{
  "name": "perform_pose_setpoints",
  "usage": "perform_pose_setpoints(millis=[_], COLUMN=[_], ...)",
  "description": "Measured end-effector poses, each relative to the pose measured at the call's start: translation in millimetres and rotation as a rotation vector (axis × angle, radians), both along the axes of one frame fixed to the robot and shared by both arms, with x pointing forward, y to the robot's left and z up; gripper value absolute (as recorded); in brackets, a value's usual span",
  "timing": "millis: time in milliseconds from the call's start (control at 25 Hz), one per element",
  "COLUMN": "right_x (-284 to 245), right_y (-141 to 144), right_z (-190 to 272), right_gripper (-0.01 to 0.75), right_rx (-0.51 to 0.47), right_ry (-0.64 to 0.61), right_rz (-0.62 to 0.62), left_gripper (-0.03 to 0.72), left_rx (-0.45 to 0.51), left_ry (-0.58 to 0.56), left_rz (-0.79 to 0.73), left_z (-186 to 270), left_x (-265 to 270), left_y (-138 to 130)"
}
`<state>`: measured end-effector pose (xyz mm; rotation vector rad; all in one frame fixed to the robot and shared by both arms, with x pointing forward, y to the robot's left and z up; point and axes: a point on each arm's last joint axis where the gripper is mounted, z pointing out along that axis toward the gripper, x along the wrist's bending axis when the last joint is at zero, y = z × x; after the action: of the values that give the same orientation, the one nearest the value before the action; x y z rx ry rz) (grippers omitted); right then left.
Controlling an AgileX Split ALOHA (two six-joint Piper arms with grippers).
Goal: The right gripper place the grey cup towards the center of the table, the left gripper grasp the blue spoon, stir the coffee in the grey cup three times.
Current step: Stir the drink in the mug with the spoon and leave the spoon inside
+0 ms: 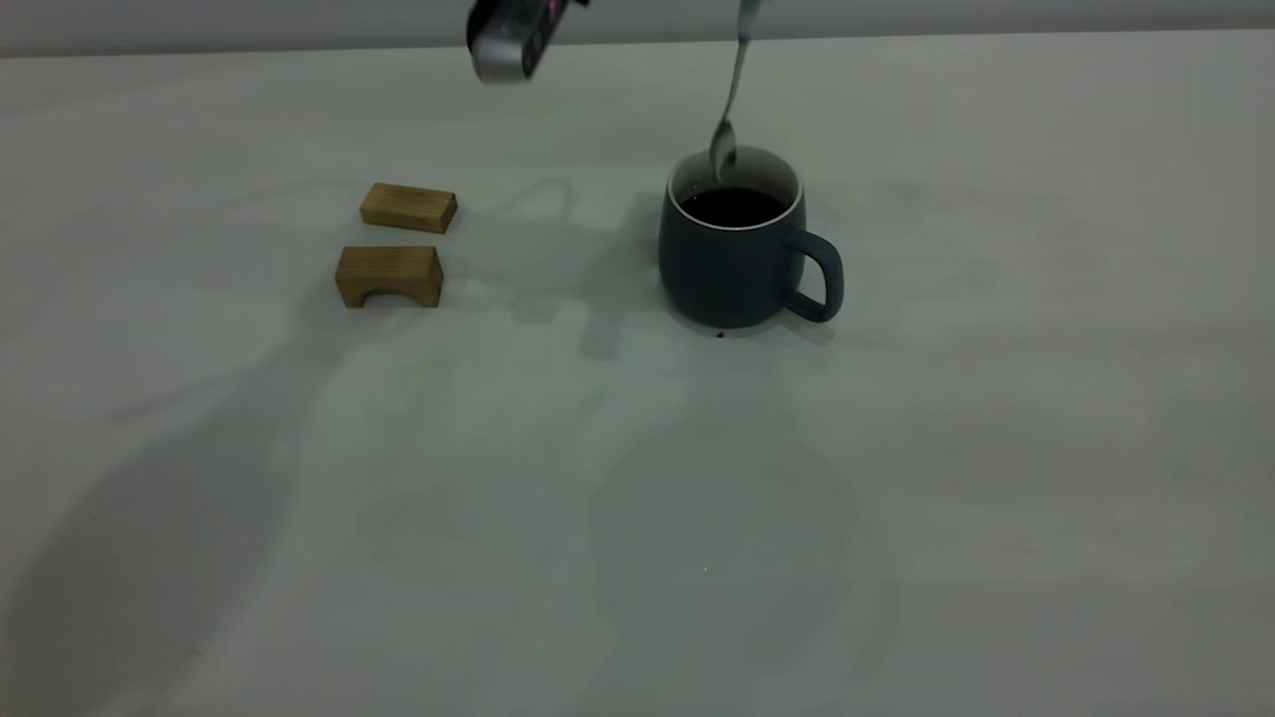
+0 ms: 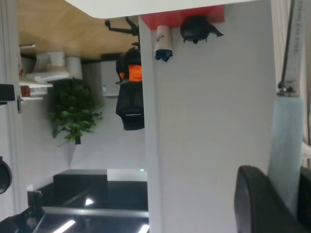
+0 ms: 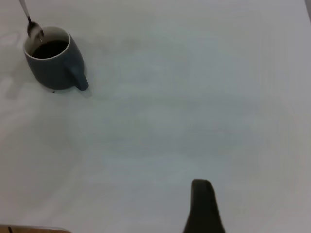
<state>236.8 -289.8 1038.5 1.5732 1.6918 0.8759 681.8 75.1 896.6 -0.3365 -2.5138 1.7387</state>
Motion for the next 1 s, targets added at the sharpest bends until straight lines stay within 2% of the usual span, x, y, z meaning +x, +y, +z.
perform_pose_setpoints(millis=[280, 440, 680, 800, 1000], right_x=[0, 0, 0, 0, 0], right_y=[0, 0, 0, 0, 0], right_z=[0, 0, 0, 0, 0], right_gripper=[0.592, 0.592, 0.592, 0.592, 0.592], right_rx=[0.000, 0.000, 0.000, 0.000, 0.000], right_ry=[0.000, 0.000, 0.000, 0.000, 0.000], right_rz=[0.000, 0.000, 0.000, 0.000, 0.000], left_gripper=[0.166, 0.166, 0.166, 0.166, 0.166], left_rx=[-0.026, -0.001, 0.028, -0.008, -0.091], left_ry=[0.023, 0.027, -0.118, -0.169, -0.161], left_rz=[0.017, 0.043, 0.061, 0.062, 0.056], left_z=[-35, -53, -61, -59, -52], left_x=[2, 3, 10, 11, 7], left_y=[-1, -1, 0, -2, -12])
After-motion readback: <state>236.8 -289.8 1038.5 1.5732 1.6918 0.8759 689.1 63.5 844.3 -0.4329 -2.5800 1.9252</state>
